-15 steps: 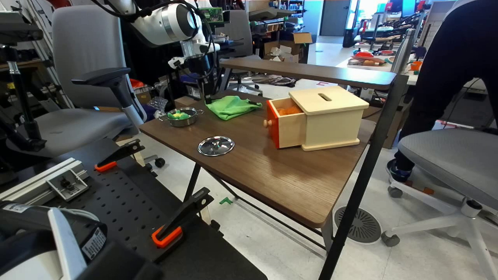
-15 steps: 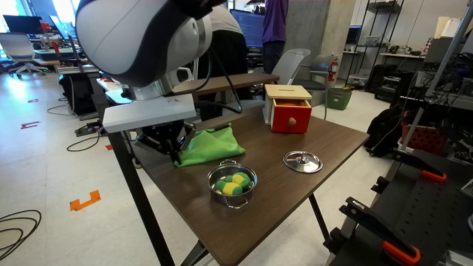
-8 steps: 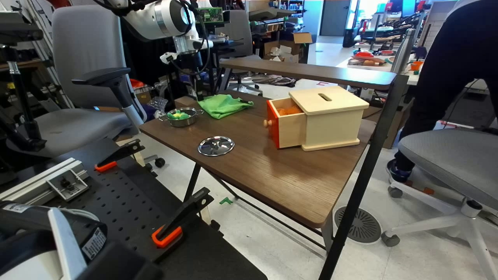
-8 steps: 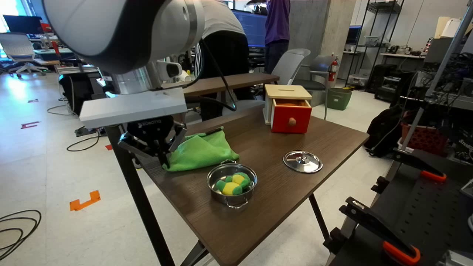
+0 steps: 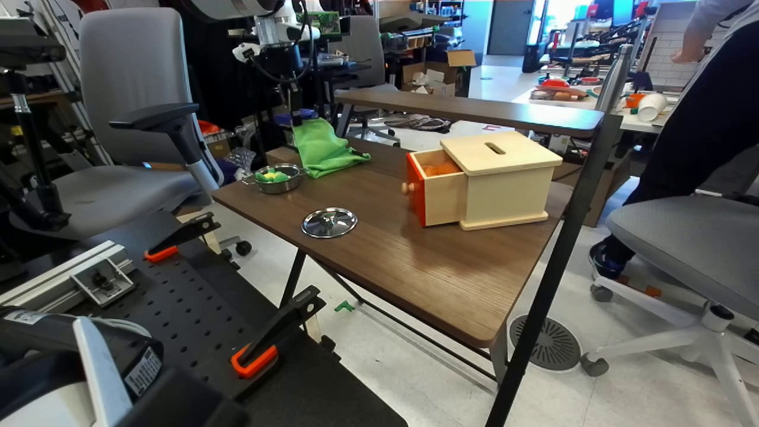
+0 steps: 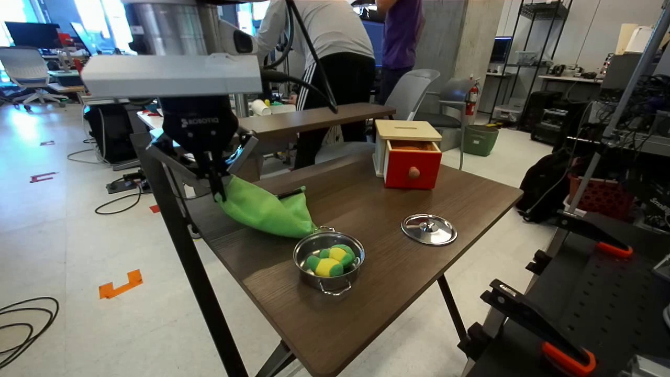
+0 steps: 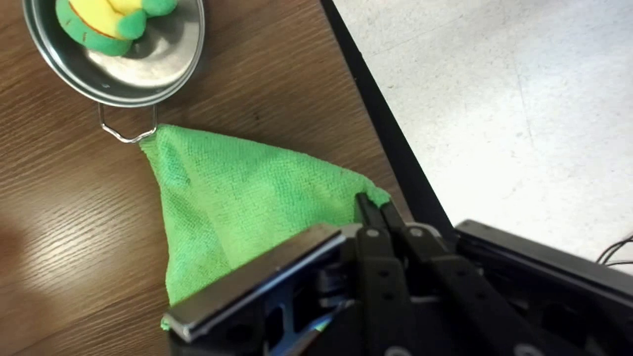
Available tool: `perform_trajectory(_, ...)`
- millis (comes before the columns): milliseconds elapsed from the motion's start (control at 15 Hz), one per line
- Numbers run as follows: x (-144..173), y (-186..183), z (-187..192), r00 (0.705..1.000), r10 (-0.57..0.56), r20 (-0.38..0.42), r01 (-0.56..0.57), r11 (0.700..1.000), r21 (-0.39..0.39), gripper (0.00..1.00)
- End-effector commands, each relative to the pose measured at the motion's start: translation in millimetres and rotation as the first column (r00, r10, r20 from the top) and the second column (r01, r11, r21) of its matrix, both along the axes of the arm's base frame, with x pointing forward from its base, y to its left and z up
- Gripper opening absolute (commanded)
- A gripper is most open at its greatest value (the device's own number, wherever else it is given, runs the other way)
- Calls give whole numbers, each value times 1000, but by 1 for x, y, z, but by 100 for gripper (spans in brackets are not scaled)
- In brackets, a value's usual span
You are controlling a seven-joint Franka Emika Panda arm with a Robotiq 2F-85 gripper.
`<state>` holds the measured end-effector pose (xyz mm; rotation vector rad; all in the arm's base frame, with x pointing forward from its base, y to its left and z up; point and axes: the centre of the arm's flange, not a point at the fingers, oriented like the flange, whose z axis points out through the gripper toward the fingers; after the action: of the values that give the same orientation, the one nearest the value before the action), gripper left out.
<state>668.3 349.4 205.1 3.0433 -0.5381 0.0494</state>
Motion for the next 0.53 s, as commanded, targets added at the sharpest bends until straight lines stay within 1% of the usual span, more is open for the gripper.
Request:
perform_trajectory(0, -7, -39, 21, 1000, -16, -3, 17, 995, 99, 1)
perform_trajectory(267, 0, -77, 16, 998, -68, -9, 68, 986, 154, 1)
perform_trajectory(467, 2, -100, 4, 994, -102, -31, 106, 980, 167, 1)
